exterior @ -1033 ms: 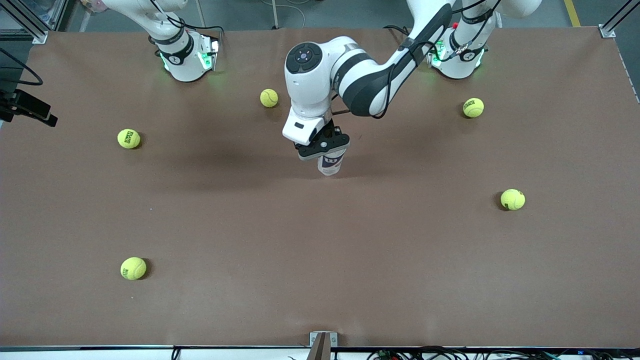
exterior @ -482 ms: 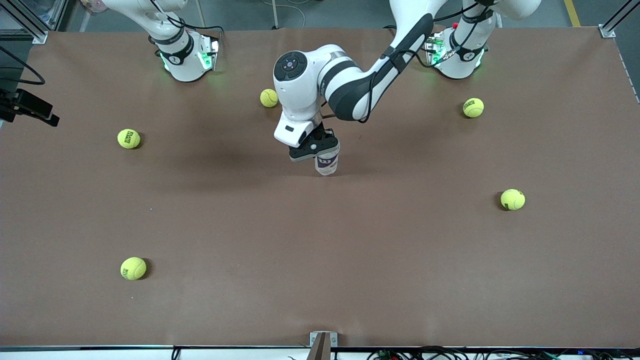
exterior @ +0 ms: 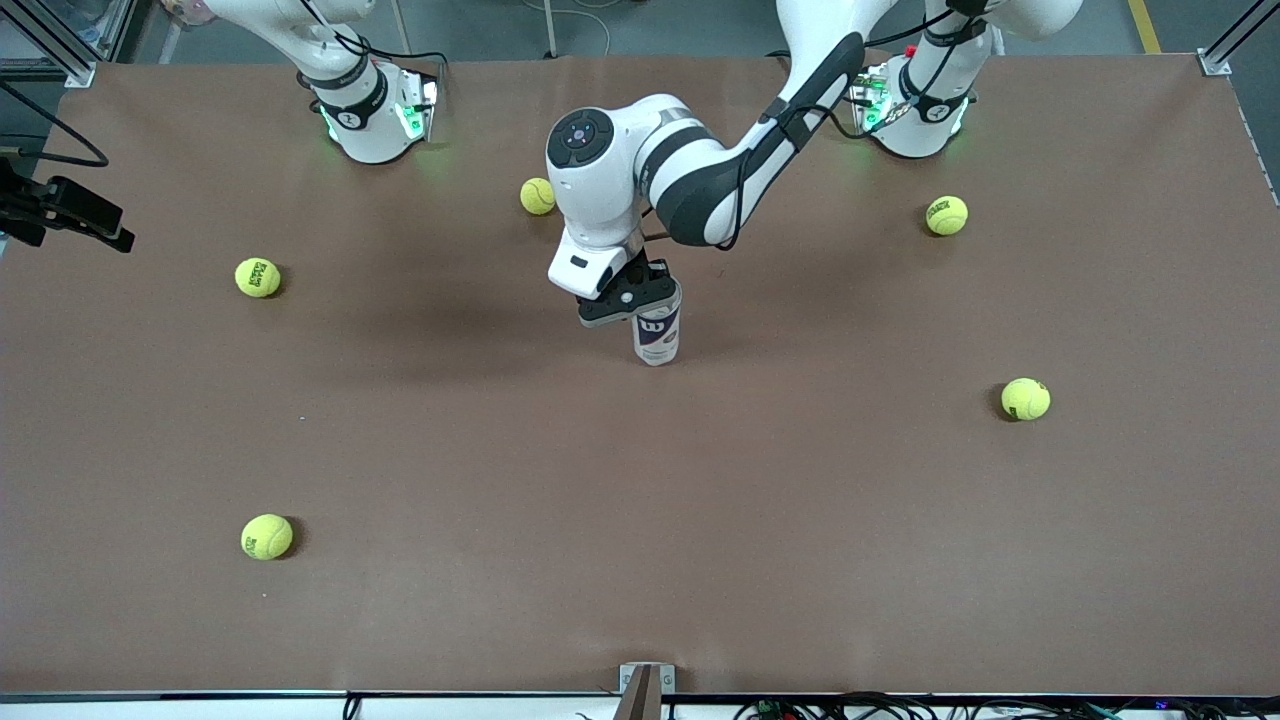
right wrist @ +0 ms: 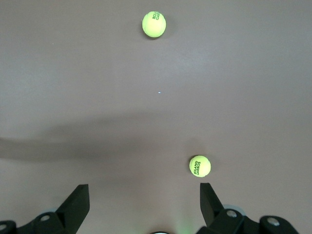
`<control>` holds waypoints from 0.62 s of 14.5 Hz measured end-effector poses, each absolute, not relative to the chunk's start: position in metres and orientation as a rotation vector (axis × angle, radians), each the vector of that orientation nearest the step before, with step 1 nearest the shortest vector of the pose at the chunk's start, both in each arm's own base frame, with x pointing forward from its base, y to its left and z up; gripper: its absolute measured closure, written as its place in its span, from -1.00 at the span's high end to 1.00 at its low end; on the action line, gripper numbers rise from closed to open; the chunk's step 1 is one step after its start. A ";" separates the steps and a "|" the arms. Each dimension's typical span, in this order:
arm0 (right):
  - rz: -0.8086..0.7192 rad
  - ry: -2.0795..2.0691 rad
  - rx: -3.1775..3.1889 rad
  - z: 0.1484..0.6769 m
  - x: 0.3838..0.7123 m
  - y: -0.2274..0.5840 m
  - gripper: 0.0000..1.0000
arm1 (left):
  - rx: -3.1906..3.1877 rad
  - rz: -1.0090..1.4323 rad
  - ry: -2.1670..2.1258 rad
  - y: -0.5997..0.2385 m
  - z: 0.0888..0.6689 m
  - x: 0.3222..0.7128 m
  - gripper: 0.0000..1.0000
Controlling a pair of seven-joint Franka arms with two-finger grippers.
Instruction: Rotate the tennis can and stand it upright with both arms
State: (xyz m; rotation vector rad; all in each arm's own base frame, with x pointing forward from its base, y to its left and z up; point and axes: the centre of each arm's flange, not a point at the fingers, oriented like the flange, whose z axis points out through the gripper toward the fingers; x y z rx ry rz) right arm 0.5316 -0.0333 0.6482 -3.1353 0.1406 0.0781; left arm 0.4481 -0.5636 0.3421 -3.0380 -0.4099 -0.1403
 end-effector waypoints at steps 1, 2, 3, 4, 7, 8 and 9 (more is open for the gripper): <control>0.078 0.141 -3.135 0.648 0.532 -0.033 1.00 | -3.041 -0.144 -0.413 -0.564 0.344 0.449 -0.47; 0.078 0.141 -3.135 0.648 0.532 -0.033 1.00 | -3.045 -0.148 -0.416 -0.564 0.347 0.451 -0.40; 0.078 0.141 -3.135 0.648 0.532 -0.033 1.00 | -3.051 -0.155 -0.421 -0.564 0.351 0.453 -0.21; 0.078 0.141 -3.135 0.648 0.532 -0.033 1.00 | -3.058 -0.165 -0.427 -0.564 0.357 0.454 -0.02; 0.077 0.136 -3.136 0.648 0.532 -0.032 1.00 | -3.083 -0.230 -0.467 -0.557 0.391 0.466 0.57; 0.077 0.132 -3.136 0.649 0.532 -0.030 1.00 | -3.090 -0.262 -0.489 -0.551 0.408 0.471 0.75; 0.076 0.129 -3.136 0.649 0.532 -0.029 1.00 | -3.088 -0.295 -0.518 -0.541 0.428 0.477 0.94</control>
